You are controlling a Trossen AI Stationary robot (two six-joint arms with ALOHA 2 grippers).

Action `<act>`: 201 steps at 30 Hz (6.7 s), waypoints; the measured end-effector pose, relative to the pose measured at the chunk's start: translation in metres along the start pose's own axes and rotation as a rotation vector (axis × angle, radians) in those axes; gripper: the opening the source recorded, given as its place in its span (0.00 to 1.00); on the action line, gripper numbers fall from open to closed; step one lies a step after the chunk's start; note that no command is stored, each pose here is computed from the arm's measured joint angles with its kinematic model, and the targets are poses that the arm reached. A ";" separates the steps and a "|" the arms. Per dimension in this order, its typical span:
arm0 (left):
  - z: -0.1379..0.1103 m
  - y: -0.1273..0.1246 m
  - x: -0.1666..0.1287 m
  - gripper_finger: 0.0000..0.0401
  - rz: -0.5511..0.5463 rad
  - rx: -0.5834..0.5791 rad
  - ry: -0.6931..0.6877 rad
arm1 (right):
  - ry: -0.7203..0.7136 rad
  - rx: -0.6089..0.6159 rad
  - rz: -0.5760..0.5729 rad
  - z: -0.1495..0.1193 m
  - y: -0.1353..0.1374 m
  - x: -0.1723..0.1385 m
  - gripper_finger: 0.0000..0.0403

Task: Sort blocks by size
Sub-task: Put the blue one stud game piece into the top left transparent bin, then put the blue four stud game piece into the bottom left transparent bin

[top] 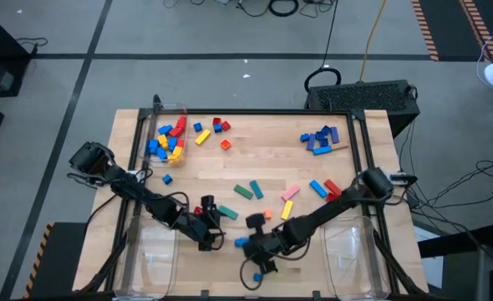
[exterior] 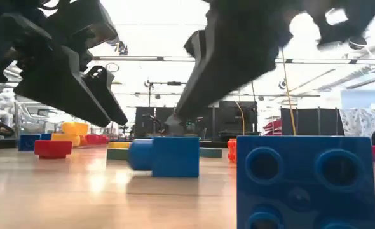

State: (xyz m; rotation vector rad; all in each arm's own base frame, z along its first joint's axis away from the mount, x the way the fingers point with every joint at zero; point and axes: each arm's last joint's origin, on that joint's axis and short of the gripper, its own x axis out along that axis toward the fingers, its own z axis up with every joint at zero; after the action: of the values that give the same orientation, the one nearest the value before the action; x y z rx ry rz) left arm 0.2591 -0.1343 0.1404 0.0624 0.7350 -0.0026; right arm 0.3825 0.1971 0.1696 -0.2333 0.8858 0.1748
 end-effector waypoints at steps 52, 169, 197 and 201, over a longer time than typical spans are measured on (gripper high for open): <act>0.010 -0.007 -0.002 0.72 -0.058 -0.161 -0.103 | 0.005 0.217 -0.066 0.001 -0.050 0.022 0.25; 0.000 0.405 -0.050 0.51 0.319 -0.373 0.709 | 0.071 0.284 -0.206 -0.016 -0.285 -0.029 0.32; 0.012 0.382 -0.012 0.51 0.258 -0.016 0.848 | 0.069 0.277 -0.210 -0.017 -0.287 -0.029 0.32; 0.009 0.386 -0.014 0.51 0.253 -0.024 0.843 | 0.069 0.280 -0.210 -0.017 -0.287 -0.029 0.32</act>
State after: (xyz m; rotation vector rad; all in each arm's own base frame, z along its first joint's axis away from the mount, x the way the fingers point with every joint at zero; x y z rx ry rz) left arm 0.2643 0.2502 0.1780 0.1364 1.5644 0.2894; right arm 0.4227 -0.0849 0.2188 -0.0704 0.9371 -0.1535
